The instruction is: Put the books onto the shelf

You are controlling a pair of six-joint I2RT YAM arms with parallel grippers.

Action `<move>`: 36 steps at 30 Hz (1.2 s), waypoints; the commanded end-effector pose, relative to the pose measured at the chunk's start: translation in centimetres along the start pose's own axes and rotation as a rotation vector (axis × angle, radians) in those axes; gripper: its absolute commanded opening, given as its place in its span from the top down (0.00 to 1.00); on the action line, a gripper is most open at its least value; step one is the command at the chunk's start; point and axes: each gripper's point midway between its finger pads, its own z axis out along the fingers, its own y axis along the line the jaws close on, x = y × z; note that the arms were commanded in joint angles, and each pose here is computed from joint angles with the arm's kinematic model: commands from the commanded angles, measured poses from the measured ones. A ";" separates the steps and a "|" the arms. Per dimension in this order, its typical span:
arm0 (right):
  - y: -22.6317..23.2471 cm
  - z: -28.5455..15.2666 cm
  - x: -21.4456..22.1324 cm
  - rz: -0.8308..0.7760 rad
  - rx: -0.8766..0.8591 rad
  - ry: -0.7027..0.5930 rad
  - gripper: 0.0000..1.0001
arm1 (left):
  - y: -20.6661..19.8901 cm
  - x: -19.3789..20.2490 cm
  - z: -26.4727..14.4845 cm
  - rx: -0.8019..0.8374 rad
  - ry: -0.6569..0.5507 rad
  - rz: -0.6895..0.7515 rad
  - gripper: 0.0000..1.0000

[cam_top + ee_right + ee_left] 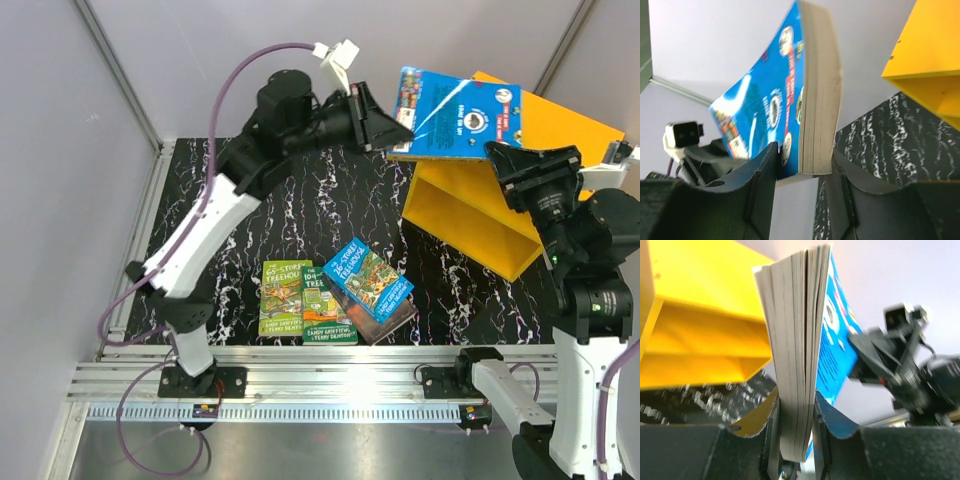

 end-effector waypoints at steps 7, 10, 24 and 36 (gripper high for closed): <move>1.4 -2.0 2.2 -0.038 -0.056 0.114 1.00 | 5.3 -3.7 12.7 0.318 -0.161 -0.252 1.00; 1.4 -0.9 1.3 -0.051 -0.057 0.066 1.00 | 7.0 -6.3 13.4 0.293 -0.284 -0.245 1.00; -1.7 3.8 2.6 -0.020 0.016 0.102 1.00 | 9.9 -10.1 12.0 0.235 -0.425 -0.246 0.89; -4.1 3.2 2.3 -0.083 0.124 0.082 1.00 | 11.1 -6.6 13.9 0.278 -0.284 -0.255 0.49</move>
